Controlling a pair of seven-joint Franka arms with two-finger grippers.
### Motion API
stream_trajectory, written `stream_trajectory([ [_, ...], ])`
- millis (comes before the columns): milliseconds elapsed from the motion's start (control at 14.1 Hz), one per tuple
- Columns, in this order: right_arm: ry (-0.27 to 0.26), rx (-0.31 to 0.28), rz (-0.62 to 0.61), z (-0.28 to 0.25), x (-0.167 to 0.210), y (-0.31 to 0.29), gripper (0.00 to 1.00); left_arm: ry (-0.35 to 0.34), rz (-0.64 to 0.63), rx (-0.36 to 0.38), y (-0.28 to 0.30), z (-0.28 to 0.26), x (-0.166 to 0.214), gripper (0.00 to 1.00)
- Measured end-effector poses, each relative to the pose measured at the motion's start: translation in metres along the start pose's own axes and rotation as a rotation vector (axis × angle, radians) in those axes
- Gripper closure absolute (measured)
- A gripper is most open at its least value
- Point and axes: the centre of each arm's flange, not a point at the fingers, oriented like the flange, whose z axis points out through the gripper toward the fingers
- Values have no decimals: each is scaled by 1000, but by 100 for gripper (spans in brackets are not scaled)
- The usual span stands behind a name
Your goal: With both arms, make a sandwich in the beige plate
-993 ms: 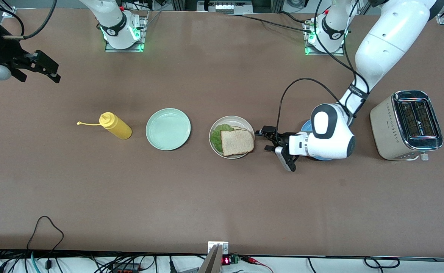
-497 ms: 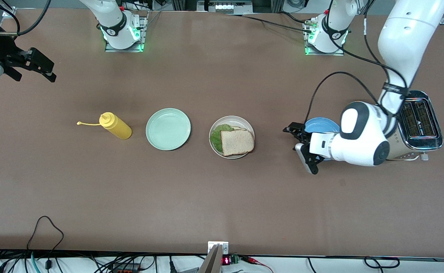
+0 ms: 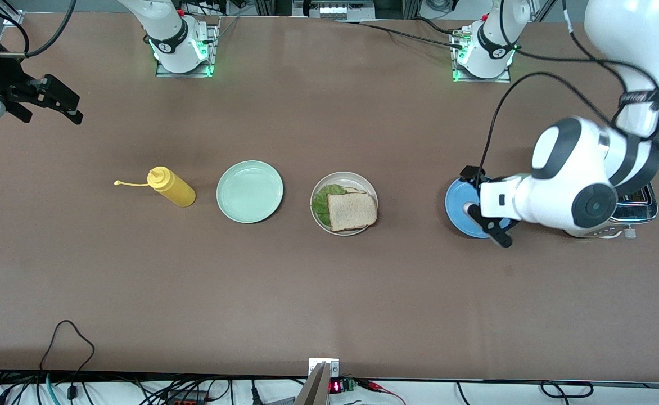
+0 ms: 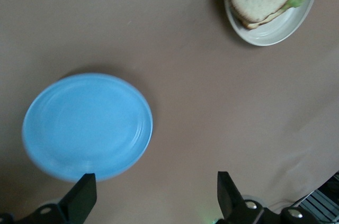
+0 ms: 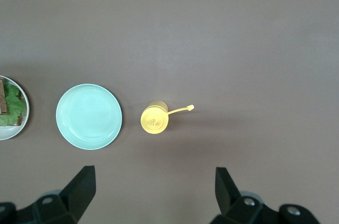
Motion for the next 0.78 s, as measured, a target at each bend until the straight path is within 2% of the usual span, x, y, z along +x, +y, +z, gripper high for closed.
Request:
stream_trajectory([
  [213, -15, -1, 0, 10, 6, 0, 0, 19, -121, 148, 29, -58, -32, 0],
  [426, -19, -1, 0, 12, 9, 0, 0, 108, -265, 229, 31, -111, -74, 0],
  [639, -23, -1, 0, 15, 10, 0, 0, 210, -430, 235, 22, -141, -110, 0],
  [780, -23, -1, 0, 14, 10, 0, 0, 295, -478, 237, 12, -152, -128, 0],
])
